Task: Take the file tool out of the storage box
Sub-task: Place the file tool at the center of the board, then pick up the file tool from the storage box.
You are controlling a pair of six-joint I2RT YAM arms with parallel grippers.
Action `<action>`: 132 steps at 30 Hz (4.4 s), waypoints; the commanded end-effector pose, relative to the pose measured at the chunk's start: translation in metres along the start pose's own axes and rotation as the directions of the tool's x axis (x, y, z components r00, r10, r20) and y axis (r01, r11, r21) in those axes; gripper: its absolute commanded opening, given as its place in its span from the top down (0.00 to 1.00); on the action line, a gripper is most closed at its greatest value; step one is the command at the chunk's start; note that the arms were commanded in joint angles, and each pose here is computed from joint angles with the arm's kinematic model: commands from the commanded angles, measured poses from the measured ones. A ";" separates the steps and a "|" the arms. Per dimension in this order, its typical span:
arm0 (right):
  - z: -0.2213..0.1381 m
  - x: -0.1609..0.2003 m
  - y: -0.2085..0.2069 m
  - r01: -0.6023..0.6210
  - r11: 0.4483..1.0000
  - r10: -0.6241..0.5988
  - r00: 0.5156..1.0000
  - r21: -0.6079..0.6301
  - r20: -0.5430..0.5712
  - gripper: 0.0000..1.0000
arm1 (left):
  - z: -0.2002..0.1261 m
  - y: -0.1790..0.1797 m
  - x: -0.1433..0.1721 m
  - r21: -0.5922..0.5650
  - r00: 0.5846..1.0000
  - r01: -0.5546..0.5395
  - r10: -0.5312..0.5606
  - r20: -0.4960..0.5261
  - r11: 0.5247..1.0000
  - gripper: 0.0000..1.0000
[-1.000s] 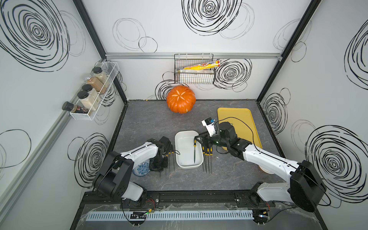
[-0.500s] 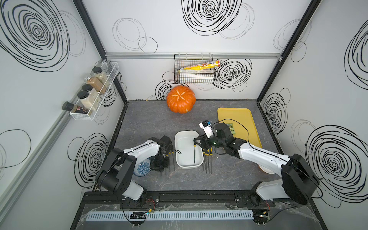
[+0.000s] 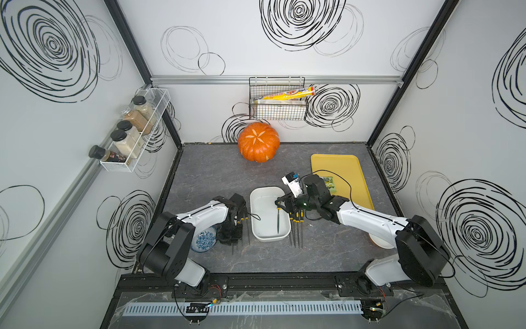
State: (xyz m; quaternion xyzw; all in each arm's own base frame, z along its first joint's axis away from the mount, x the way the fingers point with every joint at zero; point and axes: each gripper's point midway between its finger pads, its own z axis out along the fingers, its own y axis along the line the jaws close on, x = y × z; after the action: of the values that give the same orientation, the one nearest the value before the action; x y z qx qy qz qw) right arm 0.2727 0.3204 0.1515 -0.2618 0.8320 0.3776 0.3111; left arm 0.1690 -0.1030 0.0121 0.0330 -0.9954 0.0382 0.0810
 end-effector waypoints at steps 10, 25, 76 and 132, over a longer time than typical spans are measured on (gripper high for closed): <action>0.027 0.011 -0.027 0.072 0.929 0.007 0.978 0.362 -0.210 0.65 | -0.104 -0.055 -0.060 0.275 0.875 -0.138 -0.013 0.484 0.951 0.46; 0.059 0.040 -0.068 0.184 0.750 0.149 0.889 0.636 -0.433 0.56 | -0.163 -0.091 -0.056 0.644 0.667 -0.421 -0.263 0.697 0.638 0.33; 0.102 0.041 -0.066 0.173 0.800 0.142 0.876 0.574 -0.462 0.55 | -0.153 -0.097 -0.049 0.631 0.669 -0.471 -0.217 0.711 0.617 0.21; -0.019 -0.092 0.124 -0.022 0.925 0.132 0.954 -0.379 0.269 0.97 | -0.175 -0.145 -0.004 0.596 0.616 -0.705 -0.085 0.783 0.384 0.58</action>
State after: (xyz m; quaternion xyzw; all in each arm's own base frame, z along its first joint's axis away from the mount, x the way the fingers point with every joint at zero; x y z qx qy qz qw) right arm 0.2528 0.3961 0.2547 -0.2226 0.7376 0.5423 0.3352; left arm 0.2072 -0.2301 0.1771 -0.1132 -0.7697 0.5404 -0.3205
